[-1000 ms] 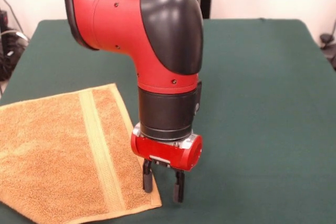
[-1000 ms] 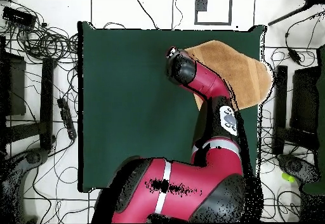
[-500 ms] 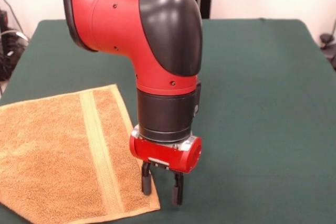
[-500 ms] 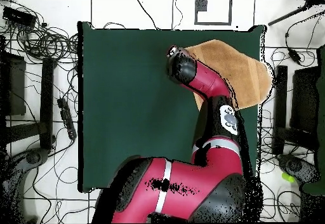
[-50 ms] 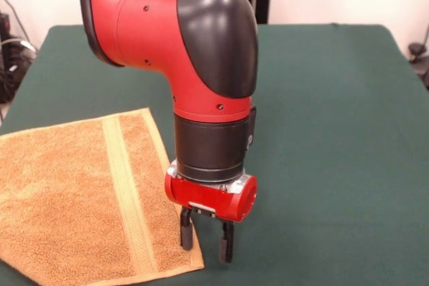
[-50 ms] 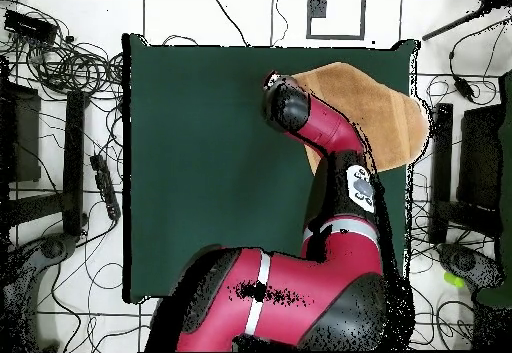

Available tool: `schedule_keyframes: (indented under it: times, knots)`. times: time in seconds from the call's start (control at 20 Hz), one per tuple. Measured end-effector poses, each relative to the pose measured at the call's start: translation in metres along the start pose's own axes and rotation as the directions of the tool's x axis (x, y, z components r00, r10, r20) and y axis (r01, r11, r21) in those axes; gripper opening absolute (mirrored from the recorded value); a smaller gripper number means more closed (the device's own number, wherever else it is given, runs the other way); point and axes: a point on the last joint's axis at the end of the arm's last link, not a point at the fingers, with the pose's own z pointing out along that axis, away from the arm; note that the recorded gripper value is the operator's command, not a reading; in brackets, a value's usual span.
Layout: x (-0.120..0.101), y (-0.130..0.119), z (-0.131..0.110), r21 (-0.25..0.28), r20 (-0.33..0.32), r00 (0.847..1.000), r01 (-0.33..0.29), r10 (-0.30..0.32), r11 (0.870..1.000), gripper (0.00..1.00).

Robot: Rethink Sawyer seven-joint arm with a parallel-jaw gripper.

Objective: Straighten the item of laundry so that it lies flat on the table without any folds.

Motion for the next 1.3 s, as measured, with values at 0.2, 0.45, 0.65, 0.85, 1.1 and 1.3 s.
schedule_keyframes:
  times: [0.2, 0.45, 0.65, 0.85, 1.1, 1.3]
  knots:
    - [-0.001, 0.000, 0.000, -0.001, -0.006, 1.000, 0.000, 0.000, 1.000, 1.00]
    - [-0.004, -0.002, 0.000, -0.005, -0.019, 1.000, -0.007, 0.007, 1.000, 1.00]
    - [-0.008, -0.005, 0.001, -0.020, -0.021, 0.999, -0.029, 0.028, 0.999, 1.00]
    - [-0.014, -0.011, 0.002, -0.034, -0.022, 0.998, -0.054, 0.053, 0.998, 1.00]
    - [-0.015, -0.012, 0.002, -0.037, -0.026, 0.998, -0.058, 0.057, 0.998, 1.00]
    - [-0.016, -0.012, 0.001, -0.038, -0.039, 0.997, -0.061, 0.059, 0.997, 1.00]
